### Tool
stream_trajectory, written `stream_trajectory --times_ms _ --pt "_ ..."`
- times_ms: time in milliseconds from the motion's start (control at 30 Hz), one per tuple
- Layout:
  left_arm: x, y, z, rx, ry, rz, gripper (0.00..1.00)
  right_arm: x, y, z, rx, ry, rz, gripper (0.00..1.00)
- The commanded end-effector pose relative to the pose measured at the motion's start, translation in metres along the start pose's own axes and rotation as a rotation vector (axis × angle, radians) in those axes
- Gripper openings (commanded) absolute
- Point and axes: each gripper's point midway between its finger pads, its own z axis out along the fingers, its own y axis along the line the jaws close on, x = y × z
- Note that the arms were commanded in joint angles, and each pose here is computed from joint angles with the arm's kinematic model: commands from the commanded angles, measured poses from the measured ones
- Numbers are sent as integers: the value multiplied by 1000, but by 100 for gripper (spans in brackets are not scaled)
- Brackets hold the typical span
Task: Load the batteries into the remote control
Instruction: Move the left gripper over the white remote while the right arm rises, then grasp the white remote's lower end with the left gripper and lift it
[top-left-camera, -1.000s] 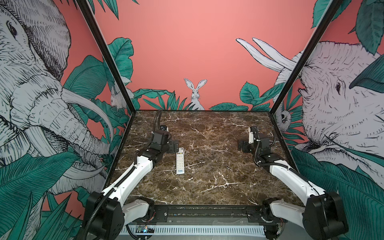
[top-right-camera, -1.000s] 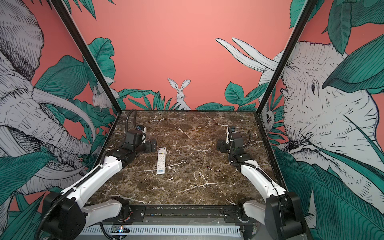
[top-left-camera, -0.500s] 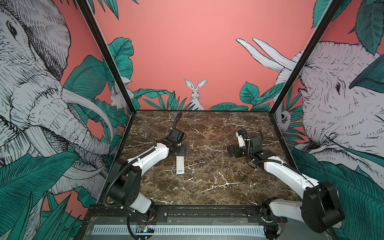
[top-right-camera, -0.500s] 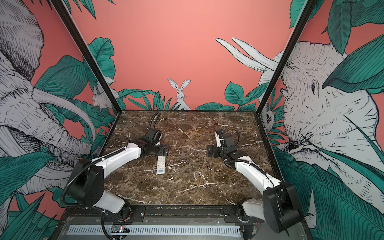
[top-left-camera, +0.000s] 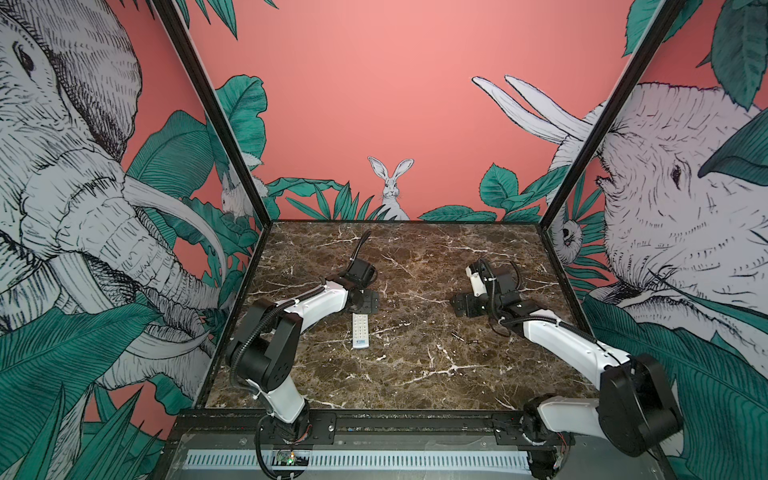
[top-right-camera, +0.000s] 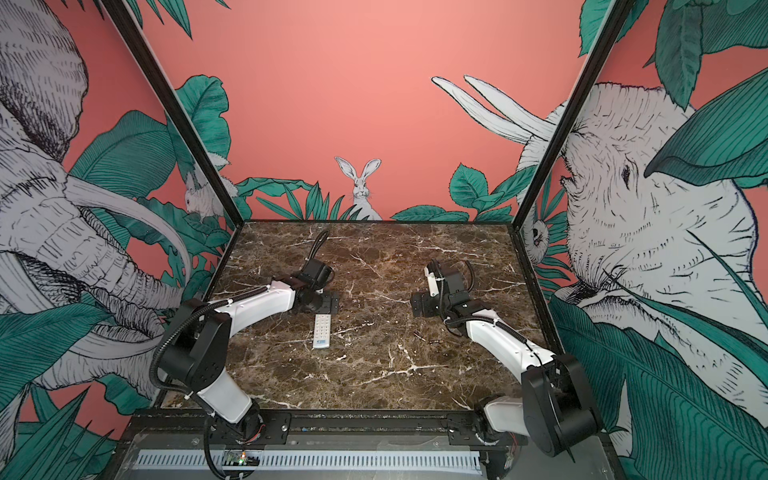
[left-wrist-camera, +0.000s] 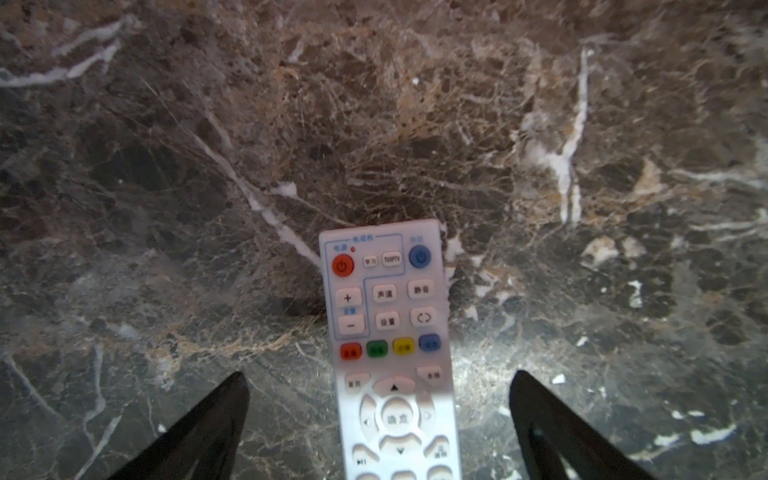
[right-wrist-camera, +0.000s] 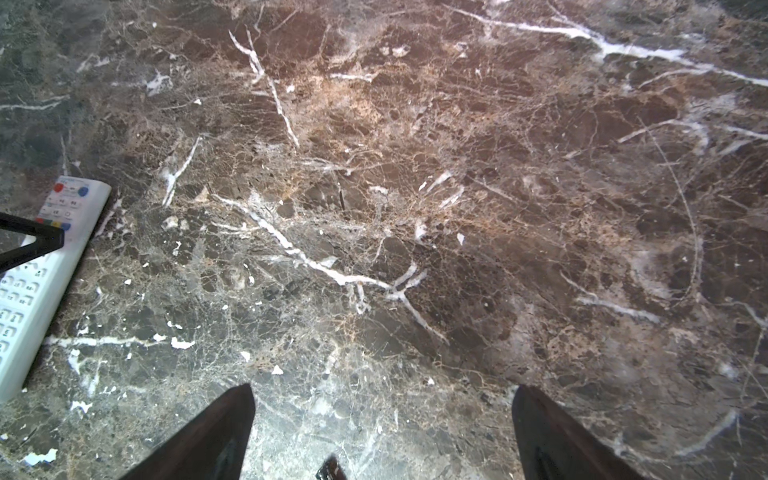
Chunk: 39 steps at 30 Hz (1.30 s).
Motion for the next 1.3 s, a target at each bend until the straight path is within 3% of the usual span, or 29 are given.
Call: stream_trajectory --times_ms 0,967,1267 --pt "-8 -4 -2 -9 -15 -22 96 -16 7 -3 -21 -40 -24 99" --pt "13 -9 27 -49 44 -53 67 -18 8 -3 -26 -53 -36 99" --pt "11 -12 20 -27 18 -76 52 -25 9 -8 -26 -66 -44 99"
